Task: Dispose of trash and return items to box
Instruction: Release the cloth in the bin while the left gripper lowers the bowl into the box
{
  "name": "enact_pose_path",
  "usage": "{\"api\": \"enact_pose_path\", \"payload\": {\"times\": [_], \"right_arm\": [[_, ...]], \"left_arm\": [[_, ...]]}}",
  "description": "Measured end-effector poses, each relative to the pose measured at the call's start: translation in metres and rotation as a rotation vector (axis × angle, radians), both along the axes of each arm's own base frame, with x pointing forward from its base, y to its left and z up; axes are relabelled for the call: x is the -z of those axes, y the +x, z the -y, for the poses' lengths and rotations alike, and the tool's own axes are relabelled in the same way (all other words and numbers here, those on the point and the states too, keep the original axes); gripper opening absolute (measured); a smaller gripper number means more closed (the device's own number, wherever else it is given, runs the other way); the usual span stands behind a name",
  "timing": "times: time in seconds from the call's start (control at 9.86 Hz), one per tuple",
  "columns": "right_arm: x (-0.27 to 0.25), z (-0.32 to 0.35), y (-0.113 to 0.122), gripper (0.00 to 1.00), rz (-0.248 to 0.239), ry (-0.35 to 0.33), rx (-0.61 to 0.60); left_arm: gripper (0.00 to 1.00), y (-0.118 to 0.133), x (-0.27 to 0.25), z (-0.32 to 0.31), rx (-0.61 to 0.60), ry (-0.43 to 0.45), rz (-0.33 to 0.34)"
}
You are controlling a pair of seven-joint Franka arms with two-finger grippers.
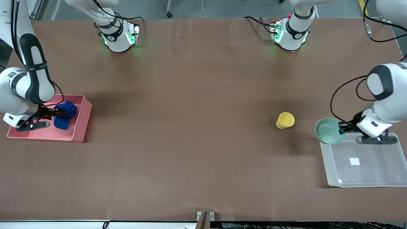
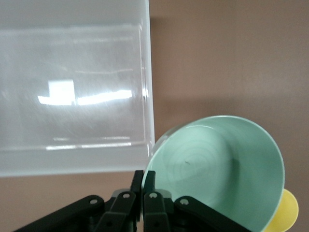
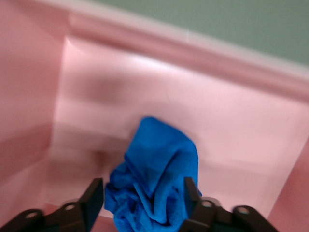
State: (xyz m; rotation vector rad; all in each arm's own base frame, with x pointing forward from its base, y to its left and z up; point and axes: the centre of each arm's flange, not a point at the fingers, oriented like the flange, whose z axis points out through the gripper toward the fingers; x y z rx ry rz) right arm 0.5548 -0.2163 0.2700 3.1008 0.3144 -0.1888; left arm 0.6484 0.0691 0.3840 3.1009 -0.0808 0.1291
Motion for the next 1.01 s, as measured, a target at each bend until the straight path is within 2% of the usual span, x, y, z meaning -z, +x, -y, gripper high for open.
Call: {"api": "enact_pose_path", "payload": {"times": [0.1,0.3,0.41,0.51,0.81,1.01], "right_arm": [[-0.036,-0.011,0.015,0.98,0.010,0.013,0.032],[-0.132,-0.037,0.026,1.00,0.094,0.044,0.067],[-0.174,-0.049,0.021,1.00,0.138,0.061,0.068],[-0.208,-0.066,0.013,1.00,0.154,0.077,0.099],[-0.282,-0.137,0.000,1.00,0.124,0.057,0.323],[-0.349,-0.154,-0.015,1.00,0.139,0.035,0.340]], "left_arm": [[0.04,0.021,-0.002,-0.009,0.016,0.006,0.022],[0.04,0.056,0.026,-0.039,0.019,0.030,0.014],[0.04,0.067,0.043,-0.053,0.014,0.039,0.005],[0.04,0.075,0.058,-0.066,0.014,0.049,0.000],[0.04,0.084,0.092,-0.099,0.000,0.079,-0.004],[0.04,0.079,0.113,-0.120,-0.013,0.080,-0.022]]}}
